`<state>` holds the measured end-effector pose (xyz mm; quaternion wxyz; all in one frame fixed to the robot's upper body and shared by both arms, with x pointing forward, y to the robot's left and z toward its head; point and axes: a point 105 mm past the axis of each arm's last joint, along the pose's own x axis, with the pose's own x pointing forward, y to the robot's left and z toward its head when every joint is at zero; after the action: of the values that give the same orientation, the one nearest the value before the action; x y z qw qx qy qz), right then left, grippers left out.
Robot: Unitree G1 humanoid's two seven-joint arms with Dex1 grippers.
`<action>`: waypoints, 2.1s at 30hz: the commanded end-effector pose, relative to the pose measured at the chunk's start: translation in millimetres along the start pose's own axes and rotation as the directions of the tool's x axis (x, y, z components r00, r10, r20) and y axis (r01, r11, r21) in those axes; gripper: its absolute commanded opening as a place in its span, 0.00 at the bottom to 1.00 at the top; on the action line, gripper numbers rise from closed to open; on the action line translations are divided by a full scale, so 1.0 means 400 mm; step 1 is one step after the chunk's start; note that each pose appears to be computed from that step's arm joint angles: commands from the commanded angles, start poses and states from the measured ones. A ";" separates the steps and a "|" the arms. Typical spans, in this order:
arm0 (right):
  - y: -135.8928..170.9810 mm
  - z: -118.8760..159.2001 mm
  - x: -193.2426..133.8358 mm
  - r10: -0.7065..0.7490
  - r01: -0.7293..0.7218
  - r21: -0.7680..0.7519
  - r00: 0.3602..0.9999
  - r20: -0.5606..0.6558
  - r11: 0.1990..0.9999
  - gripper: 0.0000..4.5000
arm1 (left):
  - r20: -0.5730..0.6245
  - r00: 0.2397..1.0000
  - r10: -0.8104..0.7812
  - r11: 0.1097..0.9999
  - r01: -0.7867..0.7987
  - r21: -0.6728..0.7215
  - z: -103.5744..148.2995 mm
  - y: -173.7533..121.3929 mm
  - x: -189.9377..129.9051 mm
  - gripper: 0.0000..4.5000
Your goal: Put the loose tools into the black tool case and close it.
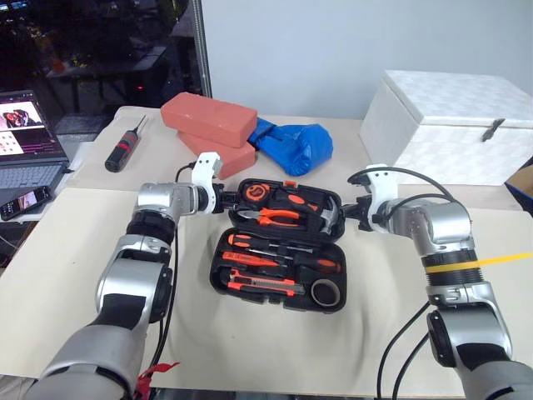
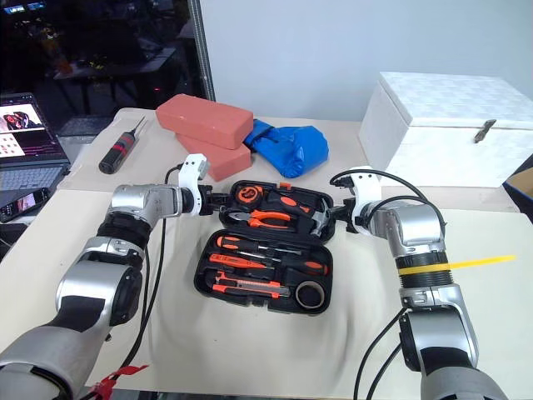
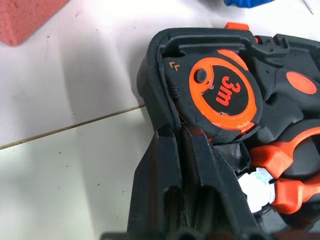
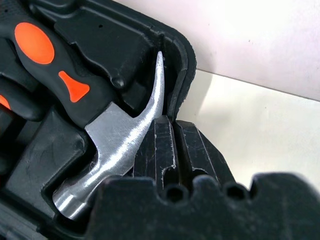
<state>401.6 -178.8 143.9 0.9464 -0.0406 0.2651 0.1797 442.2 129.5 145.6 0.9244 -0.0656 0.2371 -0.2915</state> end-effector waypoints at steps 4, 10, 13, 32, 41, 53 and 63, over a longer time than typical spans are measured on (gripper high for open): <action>0.004 0.003 -0.005 0.003 -0.003 -0.014 1.000 0.026 1.000 0.00 | 0.219 0.976 0.014 0.979 -0.057 0.193 0.113 -0.001 -0.046 0.01; 0.016 0.008 0.001 0.016 -0.015 -0.024 0.999 0.037 1.000 0.00 | 0.072 0.997 0.016 0.983 -0.029 0.183 0.041 -0.002 -0.025 0.01; 0.024 0.007 0.003 0.035 -0.033 -0.040 0.999 0.036 0.999 0.00 | 0.042 0.998 0.052 0.982 -0.058 0.180 0.023 0.018 -0.037 0.08; 0.069 0.001 0.036 0.076 -0.074 -0.083 0.997 0.023 0.994 0.00 | 0.274 0.954 -0.125 0.965 0.053 0.257 0.127 -0.097 -0.016 0.01; 0.084 0.004 0.035 0.074 -0.071 -0.085 0.997 0.027 0.994 0.00 | 0.154 0.988 0.024 0.919 -0.082 0.385 -0.007 -0.057 0.059 0.01; 0.115 -0.001 0.041 0.088 -0.086 -0.073 0.996 0.025 0.994 0.00 | -0.185 0.981 0.052 0.811 0.067 0.582 -0.203 -0.084 0.123 0.01; 0.127 0.006 0.053 0.104 -0.101 -0.092 0.994 0.031 0.991 0.00 | 0.201 0.966 -0.164 0.961 0.110 0.254 0.011 -0.098 0.009 0.06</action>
<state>402.1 -143.4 129.0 0.9431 -0.0613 0.2576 0.2009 427.3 83.6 121.8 0.9198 0.0642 0.1297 -0.3648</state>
